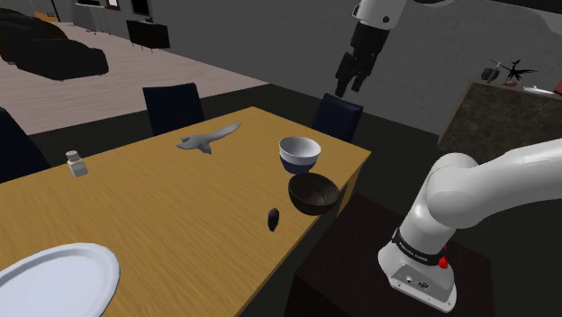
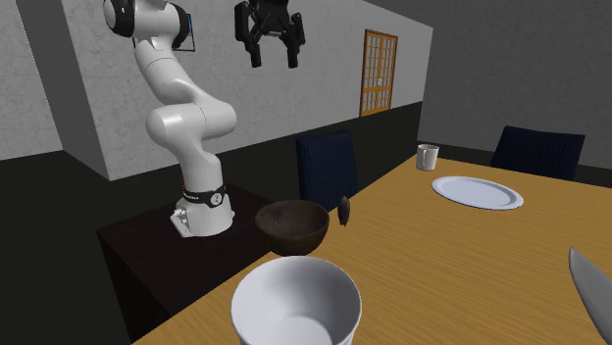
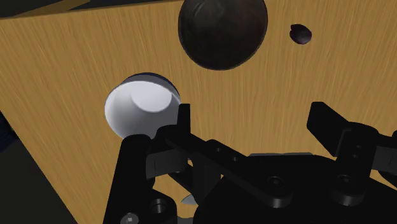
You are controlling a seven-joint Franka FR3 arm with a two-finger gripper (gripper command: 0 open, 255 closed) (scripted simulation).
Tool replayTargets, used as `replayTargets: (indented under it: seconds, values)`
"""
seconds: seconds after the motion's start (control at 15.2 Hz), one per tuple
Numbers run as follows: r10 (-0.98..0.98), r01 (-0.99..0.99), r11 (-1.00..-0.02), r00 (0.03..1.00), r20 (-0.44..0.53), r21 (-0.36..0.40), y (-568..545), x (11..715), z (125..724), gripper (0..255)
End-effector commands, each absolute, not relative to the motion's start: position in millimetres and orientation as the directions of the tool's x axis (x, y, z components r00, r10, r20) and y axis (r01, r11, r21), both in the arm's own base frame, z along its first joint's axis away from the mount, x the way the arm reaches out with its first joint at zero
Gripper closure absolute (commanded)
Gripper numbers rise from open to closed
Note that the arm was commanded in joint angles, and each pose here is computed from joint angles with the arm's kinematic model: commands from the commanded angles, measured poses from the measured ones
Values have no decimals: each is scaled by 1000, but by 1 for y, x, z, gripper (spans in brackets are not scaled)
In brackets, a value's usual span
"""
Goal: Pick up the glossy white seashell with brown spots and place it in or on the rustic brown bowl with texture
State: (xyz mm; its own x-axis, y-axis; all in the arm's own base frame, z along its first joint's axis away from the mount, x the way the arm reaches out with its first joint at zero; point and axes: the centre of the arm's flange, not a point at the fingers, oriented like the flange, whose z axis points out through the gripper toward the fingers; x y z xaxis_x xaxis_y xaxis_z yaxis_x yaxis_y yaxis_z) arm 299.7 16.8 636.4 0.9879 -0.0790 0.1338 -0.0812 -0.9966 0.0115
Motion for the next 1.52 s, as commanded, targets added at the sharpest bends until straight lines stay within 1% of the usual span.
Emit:
replayTargets:
  seconds: [0.0, 1.45]
  values:
    - [-79, -81, -997, 988, 134, 12, 17, 300, 636, 0]
    - [-68, -59, -995, 992, 106, -82, 140, 350, 385, 0]
